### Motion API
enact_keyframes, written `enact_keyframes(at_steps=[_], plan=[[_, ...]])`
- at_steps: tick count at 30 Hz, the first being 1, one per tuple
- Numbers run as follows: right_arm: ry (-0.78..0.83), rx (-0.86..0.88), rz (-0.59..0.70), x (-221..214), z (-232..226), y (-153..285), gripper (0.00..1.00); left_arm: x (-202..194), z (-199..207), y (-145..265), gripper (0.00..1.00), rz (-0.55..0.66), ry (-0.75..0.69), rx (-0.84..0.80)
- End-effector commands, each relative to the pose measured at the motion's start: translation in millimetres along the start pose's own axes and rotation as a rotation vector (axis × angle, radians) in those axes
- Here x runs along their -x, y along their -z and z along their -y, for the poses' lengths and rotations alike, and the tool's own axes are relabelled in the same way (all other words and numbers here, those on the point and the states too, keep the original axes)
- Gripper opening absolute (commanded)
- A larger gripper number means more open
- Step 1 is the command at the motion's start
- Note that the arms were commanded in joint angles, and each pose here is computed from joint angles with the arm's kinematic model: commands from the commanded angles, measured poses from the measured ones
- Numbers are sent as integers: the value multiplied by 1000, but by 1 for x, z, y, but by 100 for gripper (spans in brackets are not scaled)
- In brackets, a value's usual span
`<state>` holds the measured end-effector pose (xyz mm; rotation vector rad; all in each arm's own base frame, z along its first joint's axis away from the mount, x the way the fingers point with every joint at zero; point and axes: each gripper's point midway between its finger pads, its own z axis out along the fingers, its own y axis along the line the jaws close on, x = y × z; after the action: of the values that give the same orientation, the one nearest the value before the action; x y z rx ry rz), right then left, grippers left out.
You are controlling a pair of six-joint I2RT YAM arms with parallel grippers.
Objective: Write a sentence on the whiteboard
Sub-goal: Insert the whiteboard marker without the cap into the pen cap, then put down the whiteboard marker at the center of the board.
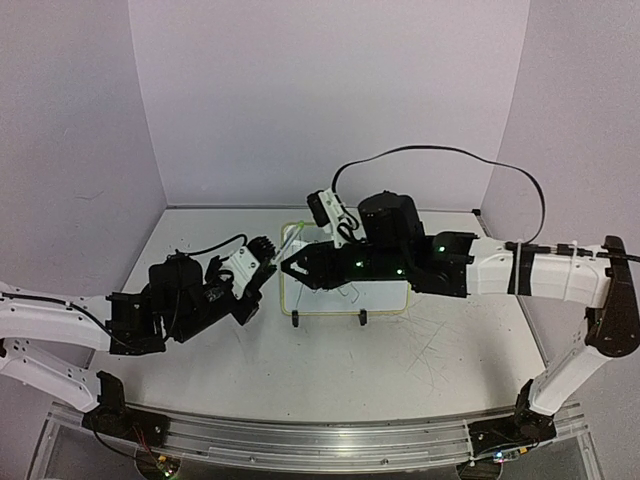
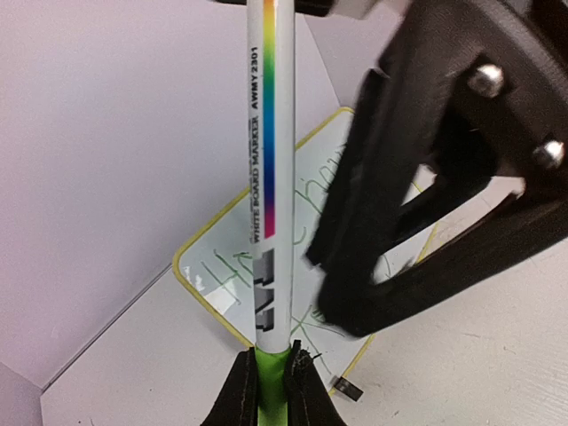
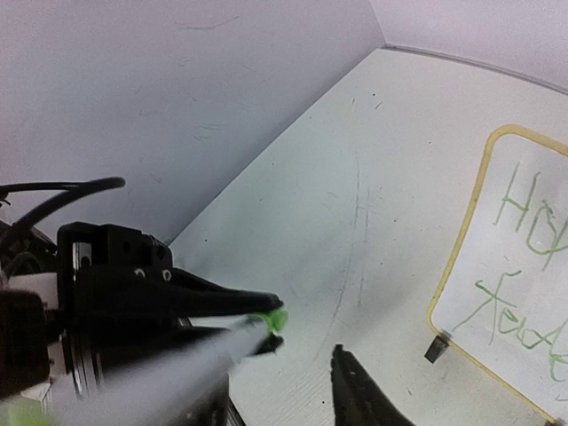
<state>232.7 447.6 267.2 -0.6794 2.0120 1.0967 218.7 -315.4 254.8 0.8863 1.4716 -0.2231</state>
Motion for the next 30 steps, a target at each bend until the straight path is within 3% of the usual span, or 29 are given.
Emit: enact_keyframes(at_steps=[1,4,9,13,18,30], plan=[[112,-55,132,42,-7,61,66,-6,-31,11,0,26,181,163],[181,-104,232,63,-7,100,80,-30,-35,10,0,-53,290,204],[209,-284,347,74,19,143,84,-92,-68,8,0,-291,599,345],[196,-368,388,77,33,160,88,-154,-71,23,0,-523,815,454],[189,-448,432,84,43,176,90,-195,-48,27,3,-699,824,458],[189,-484,501,88,44,214,90,-254,-11,3,0,-948,732,414]])
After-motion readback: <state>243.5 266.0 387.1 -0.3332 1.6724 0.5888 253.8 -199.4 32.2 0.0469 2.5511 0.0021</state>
